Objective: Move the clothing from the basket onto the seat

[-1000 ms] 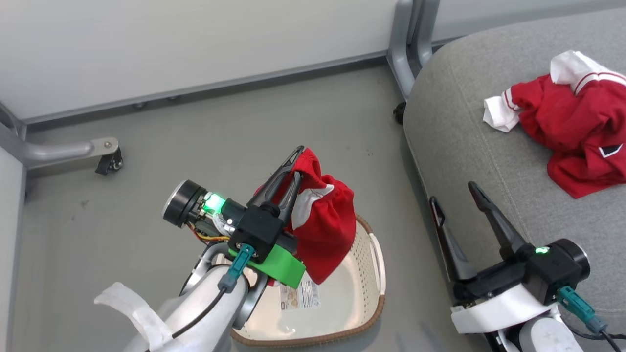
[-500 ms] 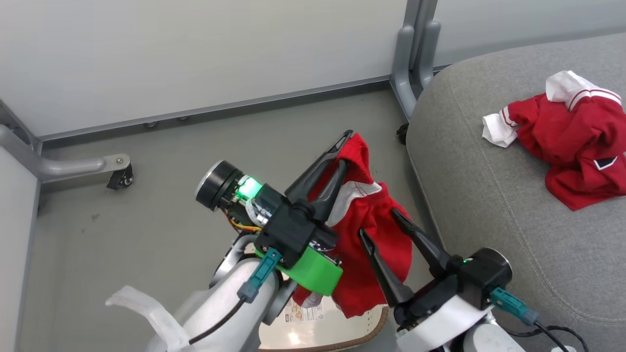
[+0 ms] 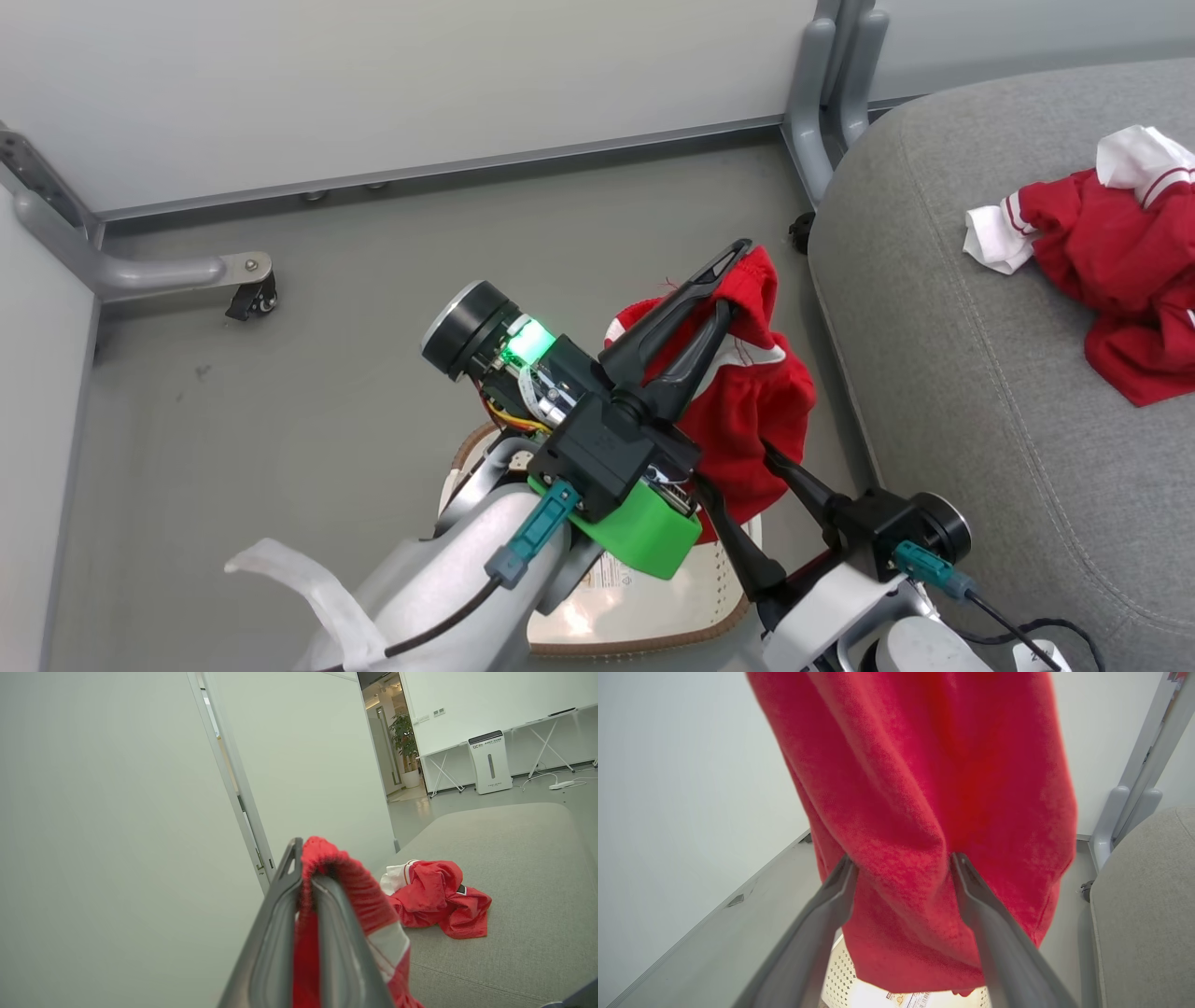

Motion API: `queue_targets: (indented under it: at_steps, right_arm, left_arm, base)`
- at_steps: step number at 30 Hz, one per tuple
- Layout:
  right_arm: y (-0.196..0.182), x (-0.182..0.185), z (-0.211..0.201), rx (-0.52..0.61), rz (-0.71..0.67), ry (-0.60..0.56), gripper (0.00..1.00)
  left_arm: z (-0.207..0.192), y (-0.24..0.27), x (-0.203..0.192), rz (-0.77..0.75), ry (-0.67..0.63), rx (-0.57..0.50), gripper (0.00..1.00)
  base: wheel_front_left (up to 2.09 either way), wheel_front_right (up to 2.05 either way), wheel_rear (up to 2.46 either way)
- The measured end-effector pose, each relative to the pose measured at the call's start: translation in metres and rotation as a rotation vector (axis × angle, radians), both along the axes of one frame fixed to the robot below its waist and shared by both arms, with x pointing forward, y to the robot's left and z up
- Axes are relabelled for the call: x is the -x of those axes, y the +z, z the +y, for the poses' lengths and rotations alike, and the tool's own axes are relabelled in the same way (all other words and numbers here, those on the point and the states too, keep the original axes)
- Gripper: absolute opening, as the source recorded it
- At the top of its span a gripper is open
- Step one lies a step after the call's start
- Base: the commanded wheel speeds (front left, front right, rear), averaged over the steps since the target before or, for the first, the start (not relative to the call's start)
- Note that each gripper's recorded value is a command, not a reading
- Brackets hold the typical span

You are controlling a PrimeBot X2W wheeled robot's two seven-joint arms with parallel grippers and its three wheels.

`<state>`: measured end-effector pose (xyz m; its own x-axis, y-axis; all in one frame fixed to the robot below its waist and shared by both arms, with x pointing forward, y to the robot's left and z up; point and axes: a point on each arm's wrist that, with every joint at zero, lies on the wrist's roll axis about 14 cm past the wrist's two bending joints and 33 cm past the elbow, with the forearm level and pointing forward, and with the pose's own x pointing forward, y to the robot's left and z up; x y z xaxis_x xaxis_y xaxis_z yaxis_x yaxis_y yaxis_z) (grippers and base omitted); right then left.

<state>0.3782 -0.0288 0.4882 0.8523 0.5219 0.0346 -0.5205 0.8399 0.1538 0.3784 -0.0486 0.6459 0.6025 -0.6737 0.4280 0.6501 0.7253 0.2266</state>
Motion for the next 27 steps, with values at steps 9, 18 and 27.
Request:
queue_targets:
  at_steps: [9,18,27]
  right_arm:
    - [0.000,-0.006,0.001,-0.011,0.002,-0.010,0.00]
    - [0.006,-0.011,-0.004,-0.025,-0.013,-0.028,0.00]
    - [0.008,-0.012,-0.005,-0.032,-0.019,-0.033,0.00]
  left_arm:
    - [0.005,-0.014,-0.010,0.041,0.016,-0.013,0.00]
    - [0.012,-0.026,-0.018,0.080,0.042,-0.016,0.00]
    - [0.018,-0.038,-0.022,0.124,0.065,-0.014,0.00]
  base:
    - [0.00,0.00,0.00]
    - [0.00,0.00,0.00]
    - [0.00,0.00,0.00]
